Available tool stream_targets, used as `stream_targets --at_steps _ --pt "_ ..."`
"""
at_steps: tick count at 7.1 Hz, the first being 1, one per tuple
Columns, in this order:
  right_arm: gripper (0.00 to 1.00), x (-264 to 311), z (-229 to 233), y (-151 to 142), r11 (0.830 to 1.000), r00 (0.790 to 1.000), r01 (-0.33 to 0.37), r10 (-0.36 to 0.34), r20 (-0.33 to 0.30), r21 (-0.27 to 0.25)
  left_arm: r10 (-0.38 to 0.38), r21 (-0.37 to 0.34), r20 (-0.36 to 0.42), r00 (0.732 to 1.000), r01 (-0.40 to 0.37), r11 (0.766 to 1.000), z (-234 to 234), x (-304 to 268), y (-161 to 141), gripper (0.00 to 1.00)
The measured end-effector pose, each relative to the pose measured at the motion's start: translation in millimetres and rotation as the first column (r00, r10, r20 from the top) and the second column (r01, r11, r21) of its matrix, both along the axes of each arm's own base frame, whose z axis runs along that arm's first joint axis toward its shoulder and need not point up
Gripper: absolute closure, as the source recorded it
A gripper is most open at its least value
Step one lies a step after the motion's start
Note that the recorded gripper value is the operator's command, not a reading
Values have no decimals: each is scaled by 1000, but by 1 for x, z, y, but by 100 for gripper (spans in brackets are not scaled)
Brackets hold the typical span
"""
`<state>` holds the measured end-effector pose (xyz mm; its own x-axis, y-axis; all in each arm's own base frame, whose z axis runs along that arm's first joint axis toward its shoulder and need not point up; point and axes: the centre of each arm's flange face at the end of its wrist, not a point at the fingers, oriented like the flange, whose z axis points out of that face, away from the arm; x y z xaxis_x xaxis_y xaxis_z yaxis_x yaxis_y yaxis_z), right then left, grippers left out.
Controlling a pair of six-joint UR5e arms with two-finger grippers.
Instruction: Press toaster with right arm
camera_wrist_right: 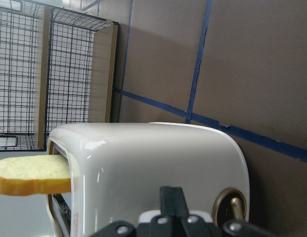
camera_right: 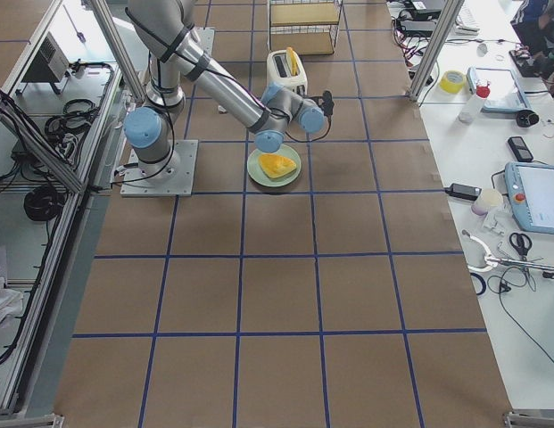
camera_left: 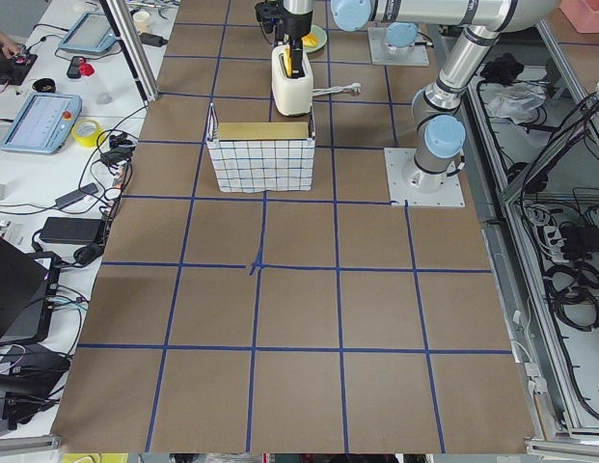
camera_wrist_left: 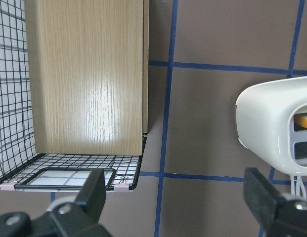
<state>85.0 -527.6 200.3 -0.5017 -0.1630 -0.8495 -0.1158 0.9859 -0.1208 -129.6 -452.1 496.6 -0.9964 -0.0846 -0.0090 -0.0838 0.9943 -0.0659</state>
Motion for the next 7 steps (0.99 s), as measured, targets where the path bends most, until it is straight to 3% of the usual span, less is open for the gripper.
stream_targets --at_steps 2,4,6,7 --pt "100 -2 18 -1 999 999 38 -37 -31 34 0 0 0 1000 0 1000 0 0 0 0" --pt "100 -10 55 -6 995 982 88 -77 -173 56 0 0 1 1000 0 1000 0 0 0 0" --pt "100 -20 104 -13 986 928 160 -133 -348 49 0 0 0 1000 0 1000 0 0 0 0" --pt "100 -21 129 -16 983 887 180 -149 -438 30 0 0 1 1000 0 1000 0 0 0 0"
